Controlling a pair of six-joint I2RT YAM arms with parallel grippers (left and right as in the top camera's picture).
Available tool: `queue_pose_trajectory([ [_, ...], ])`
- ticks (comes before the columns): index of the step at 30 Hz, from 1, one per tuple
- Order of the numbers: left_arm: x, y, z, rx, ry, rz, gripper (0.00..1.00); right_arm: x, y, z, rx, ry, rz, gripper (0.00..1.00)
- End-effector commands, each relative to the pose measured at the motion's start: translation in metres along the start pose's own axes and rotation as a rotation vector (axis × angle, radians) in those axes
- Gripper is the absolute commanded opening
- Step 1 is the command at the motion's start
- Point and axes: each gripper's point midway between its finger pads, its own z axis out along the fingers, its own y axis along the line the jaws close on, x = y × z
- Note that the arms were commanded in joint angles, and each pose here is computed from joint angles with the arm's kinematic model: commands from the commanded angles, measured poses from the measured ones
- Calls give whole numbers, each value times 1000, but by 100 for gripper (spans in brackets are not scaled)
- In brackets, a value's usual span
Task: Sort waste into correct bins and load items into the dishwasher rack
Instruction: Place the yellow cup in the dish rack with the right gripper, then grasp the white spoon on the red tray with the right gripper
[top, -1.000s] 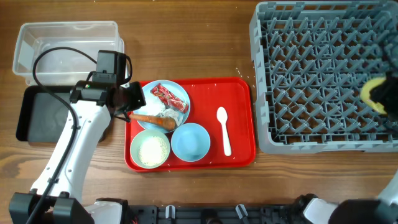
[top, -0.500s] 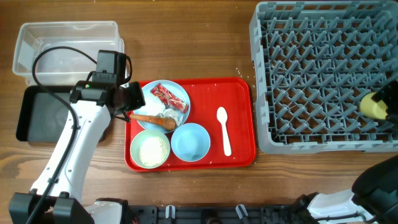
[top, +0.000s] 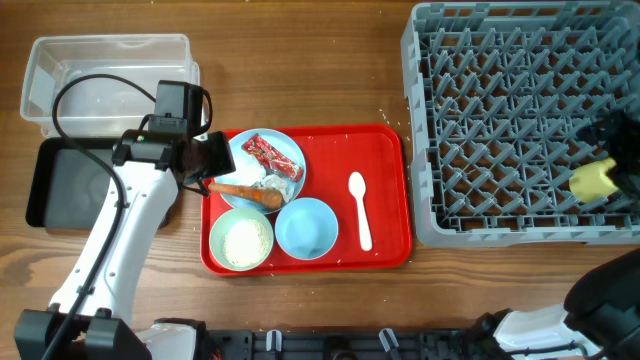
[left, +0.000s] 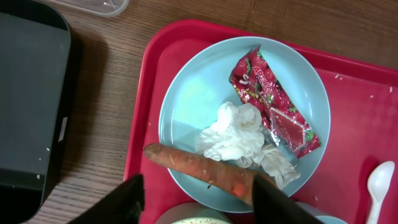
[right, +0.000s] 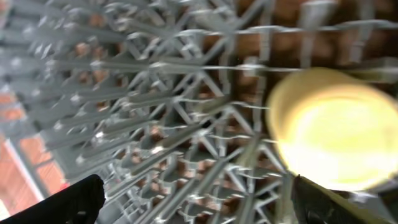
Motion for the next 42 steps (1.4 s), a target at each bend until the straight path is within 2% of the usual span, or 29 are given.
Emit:
queue_pose_trajectory([
  [1,-5,3,-6,-7,-25,-5,62,9,70,-35,-126,-80,-218,96],
  [5,-5,3,-6,-6,-25,-5,70,61,153,-55,-215,-67,-484,94],
  [9,-2,3,-6,-6,-16,-5,76,136,215,-44,-255,57,-719,94],
  [12,-1,4,-6,-9,-10,-5,79,179,234,-22,-187,137,-809,95],
  [14,0,4,-6,-9,-8,-5,79,224,246,5,-174,262,-892,94],
  [18,2,5,-6,-13,1,-5,80,277,243,50,-83,434,-926,85],
  [23,3,5,-6,-14,4,-5,80,307,224,96,130,505,-855,83],
  [26,2,5,-6,-14,4,-5,80,318,214,112,190,541,-817,74],
  [28,2,5,-6,-14,4,-5,80,321,202,124,247,550,-766,72],
  [32,2,5,-6,-14,4,-5,80,331,186,144,256,555,-741,70],
  [33,2,5,-6,-14,4,-5,80,332,183,148,255,552,-739,67],
  [38,3,5,-6,-14,5,-5,80,328,165,166,289,487,-745,64],
  [40,3,5,-6,-14,5,-5,80,327,160,169,304,472,-751,59],
  [42,3,5,-6,-14,4,-5,80,325,156,169,322,462,-756,49],
])
